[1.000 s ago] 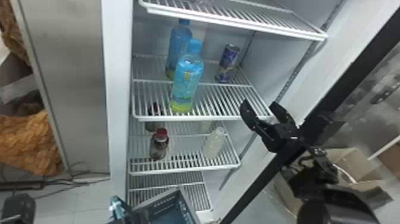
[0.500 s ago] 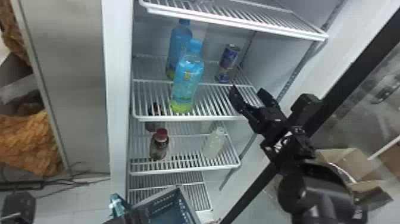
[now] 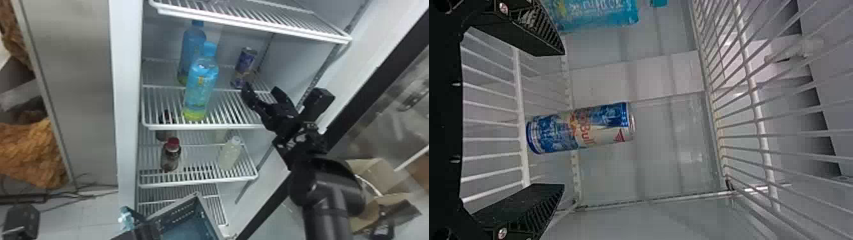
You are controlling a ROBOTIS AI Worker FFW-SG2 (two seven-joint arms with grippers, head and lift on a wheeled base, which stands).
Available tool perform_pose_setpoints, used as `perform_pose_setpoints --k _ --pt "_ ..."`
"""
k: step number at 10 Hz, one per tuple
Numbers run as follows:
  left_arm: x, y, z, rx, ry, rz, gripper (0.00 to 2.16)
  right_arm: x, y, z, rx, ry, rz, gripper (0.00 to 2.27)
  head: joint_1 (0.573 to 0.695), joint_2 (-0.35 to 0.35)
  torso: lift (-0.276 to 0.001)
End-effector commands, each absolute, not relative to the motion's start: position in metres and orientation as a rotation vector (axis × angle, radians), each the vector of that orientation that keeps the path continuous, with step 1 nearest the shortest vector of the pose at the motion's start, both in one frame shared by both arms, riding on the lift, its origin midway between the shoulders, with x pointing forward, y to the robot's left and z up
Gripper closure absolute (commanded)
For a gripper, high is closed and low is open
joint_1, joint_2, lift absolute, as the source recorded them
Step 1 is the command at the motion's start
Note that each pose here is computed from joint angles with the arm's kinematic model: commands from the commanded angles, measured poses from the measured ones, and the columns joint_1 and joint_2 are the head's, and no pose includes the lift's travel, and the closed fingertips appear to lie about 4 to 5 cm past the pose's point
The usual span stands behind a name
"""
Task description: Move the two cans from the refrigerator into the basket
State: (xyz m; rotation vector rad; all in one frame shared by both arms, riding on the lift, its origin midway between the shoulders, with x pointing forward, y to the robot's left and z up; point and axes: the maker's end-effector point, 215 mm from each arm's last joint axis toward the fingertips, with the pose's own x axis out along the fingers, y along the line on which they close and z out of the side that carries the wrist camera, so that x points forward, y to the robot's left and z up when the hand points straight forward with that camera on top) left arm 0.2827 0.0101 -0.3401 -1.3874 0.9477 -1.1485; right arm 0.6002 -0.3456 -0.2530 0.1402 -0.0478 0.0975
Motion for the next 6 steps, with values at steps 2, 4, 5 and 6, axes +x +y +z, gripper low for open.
perform_pose_setpoints --k 2,4,5,6 --pt "0.283 0.01 -0.34 -1.391 0.948 -1.15 1.2 0.613 -0.352 -0.26 0.139 -0.031 0.082 0.09 0.695 -0.35 -0.035" --pt "0.282 0.009 -0.341 -1.388 0.953 -1.151 1.2 0.63 -0.349 -0.258 0.139 -0.024 0.08 0.09 0.695 -0.35 -0.035" --pt "0.282 0.008 -0.34 -1.39 0.953 -1.154 1.2 0.637 -0.345 -0.259 0.143 -0.021 0.085 0.09 0.695 -0.35 -0.035" --pt "0.283 0.008 -0.34 -1.39 0.952 -1.154 1.2 0.646 -0.339 -0.257 0.144 -0.018 0.095 0.09 0.695 -0.35 -0.035"
